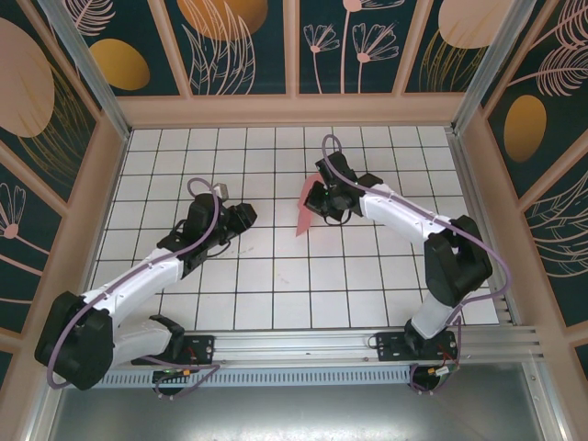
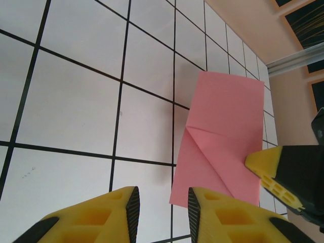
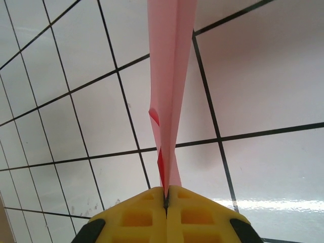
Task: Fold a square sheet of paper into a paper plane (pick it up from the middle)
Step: Turn over the paper at the center of the table.
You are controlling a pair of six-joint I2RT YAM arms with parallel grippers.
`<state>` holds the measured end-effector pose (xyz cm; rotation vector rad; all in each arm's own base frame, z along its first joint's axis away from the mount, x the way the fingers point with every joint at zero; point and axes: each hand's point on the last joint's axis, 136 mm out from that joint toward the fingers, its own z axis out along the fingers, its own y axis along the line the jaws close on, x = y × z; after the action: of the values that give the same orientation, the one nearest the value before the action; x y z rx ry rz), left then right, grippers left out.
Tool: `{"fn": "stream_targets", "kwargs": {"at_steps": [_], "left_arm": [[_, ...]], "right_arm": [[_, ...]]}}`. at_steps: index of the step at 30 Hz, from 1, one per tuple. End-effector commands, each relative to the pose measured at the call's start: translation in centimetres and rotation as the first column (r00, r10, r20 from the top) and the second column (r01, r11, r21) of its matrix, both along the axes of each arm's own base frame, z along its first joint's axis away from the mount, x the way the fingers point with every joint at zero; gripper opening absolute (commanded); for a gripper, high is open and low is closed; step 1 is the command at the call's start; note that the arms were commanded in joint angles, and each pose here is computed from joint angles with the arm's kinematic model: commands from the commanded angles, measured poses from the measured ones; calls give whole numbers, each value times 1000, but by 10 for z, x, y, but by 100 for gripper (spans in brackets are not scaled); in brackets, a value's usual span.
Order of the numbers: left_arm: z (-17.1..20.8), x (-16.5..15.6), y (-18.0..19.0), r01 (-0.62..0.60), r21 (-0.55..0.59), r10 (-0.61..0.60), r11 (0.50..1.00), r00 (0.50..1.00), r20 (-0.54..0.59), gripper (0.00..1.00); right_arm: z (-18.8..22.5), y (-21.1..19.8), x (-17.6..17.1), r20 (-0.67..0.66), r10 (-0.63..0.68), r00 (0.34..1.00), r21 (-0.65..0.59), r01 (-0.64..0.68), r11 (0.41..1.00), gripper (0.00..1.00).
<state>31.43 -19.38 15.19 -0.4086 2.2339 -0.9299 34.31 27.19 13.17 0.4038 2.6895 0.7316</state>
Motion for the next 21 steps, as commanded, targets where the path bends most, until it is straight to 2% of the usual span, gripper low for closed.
{"fn": "stream_targets", "kwargs": {"at_steps": [1,3,5,8,10,13,16,17,21], "left_arm": [[16,7,0,1,6,-1,1000,999,40,34],[17,7,6,-20,35,18,999,998,53,34],[20,7,15,-50,67,46,997,997,68,34],[17,5,30,-101,109,92,989,992,80,34],[14,3,42,-156,129,147,979,986,76,35],[14,-1,56,-221,128,211,967,973,91,35],[19,-6,75,-308,118,294,944,948,124,36],[21,-7,81,-337,114,321,935,937,135,36],[36,-18,102,-420,81,400,904,896,192,40]], "right_arm": [[11,1,5,5,25,1000,-11,-25,1000,0],[11,-7,4,4,25,1000,-67,-24,997,0],[13,-27,0,8,4,1000,-182,-2,983,0],[22,-64,-5,32,-22,999,-380,33,925,0],[27,-93,-13,29,-53,998,-544,60,837,0],[23,-110,-29,-17,-38,999,-721,14,693,0],[5,-111,-44,-64,-29,998,-828,-37,560,0],[-1,-108,-48,-73,-27,997,-845,-48,532,0],[-38,-71,-56,-165,54,985,-839,-168,518,0]]}}
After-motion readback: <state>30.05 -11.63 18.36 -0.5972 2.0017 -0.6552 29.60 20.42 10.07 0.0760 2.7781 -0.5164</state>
